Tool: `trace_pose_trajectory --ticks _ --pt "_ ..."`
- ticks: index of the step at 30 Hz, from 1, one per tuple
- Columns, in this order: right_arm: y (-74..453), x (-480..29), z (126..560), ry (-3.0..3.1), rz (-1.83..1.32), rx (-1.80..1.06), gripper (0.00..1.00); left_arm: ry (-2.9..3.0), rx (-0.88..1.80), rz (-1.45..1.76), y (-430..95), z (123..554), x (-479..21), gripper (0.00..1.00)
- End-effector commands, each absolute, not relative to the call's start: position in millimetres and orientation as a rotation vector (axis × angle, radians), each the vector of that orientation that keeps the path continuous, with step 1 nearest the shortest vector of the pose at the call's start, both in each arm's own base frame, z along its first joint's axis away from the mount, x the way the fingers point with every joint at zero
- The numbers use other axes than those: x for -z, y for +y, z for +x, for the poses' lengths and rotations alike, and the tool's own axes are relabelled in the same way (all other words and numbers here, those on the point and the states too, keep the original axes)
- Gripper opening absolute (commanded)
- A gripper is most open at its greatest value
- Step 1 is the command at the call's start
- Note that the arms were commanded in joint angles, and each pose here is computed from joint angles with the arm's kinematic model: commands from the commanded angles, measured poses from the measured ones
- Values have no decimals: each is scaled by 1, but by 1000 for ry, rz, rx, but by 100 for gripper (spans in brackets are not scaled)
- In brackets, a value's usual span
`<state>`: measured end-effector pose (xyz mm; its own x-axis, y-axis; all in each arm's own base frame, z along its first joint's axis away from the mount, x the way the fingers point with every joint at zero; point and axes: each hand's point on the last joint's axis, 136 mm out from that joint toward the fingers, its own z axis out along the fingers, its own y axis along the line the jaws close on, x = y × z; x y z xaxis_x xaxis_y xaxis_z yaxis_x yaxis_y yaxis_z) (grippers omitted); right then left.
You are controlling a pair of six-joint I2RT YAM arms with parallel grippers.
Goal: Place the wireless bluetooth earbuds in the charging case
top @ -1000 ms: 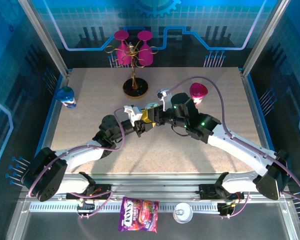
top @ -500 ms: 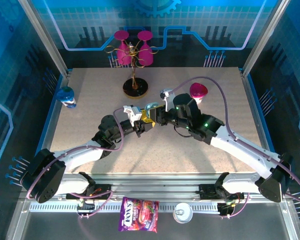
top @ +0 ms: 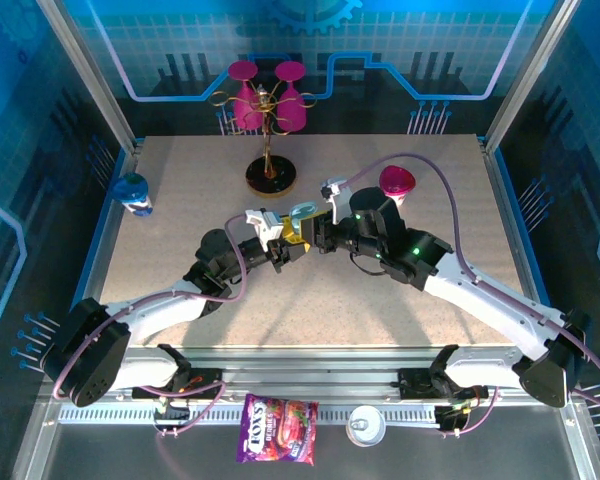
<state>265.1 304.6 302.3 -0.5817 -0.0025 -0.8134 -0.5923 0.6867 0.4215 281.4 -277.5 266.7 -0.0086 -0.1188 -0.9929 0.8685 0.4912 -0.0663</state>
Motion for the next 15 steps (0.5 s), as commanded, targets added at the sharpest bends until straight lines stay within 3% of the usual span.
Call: trace_pose_trajectory --ticks 1,15 --pt "308 -310 265 2039 -475 -889 21 1254 913 730 -280 274 -298 33" --pt "301 -329 255 1981 -486 -917 19 1257 897 735 -281 277 -296 33"
